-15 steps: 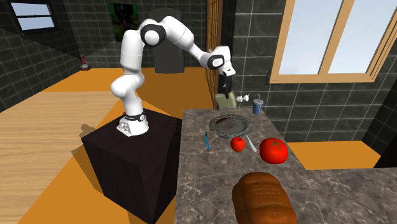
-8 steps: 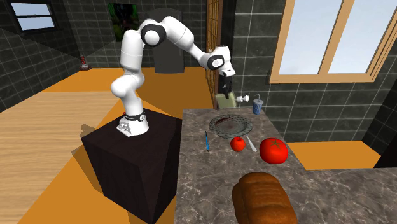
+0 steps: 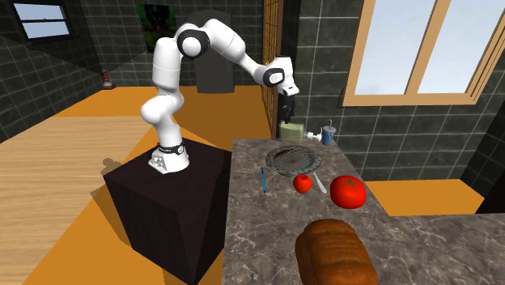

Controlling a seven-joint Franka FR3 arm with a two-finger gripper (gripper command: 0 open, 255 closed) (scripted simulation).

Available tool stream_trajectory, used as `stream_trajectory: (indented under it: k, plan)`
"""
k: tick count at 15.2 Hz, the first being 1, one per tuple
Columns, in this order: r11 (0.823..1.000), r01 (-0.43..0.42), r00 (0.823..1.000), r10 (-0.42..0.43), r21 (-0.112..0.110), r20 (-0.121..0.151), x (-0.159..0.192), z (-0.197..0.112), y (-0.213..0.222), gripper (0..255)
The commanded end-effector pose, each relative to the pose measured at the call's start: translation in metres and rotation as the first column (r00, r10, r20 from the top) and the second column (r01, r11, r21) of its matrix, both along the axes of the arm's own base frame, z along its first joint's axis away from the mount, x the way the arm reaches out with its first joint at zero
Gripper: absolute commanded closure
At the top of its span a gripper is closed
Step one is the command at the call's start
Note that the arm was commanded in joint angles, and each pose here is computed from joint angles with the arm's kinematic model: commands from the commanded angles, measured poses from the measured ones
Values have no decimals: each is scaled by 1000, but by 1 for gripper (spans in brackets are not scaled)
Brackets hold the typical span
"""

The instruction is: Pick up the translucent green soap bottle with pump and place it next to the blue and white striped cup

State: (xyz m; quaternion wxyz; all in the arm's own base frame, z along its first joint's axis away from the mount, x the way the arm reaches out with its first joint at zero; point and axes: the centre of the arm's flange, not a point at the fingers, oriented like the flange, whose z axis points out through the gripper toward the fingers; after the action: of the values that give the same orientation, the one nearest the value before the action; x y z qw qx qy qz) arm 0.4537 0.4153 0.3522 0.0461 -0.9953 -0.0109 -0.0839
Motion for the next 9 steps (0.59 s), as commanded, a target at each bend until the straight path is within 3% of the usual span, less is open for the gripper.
stream_trajectory:
  k: [1, 9]
  plan:
    - [1000, 0, 1000, 0, 0, -1, -6, 23, -1, 0]
    - [1000, 0, 1000, 0, 0, -1, -7, 33, -2, 0]
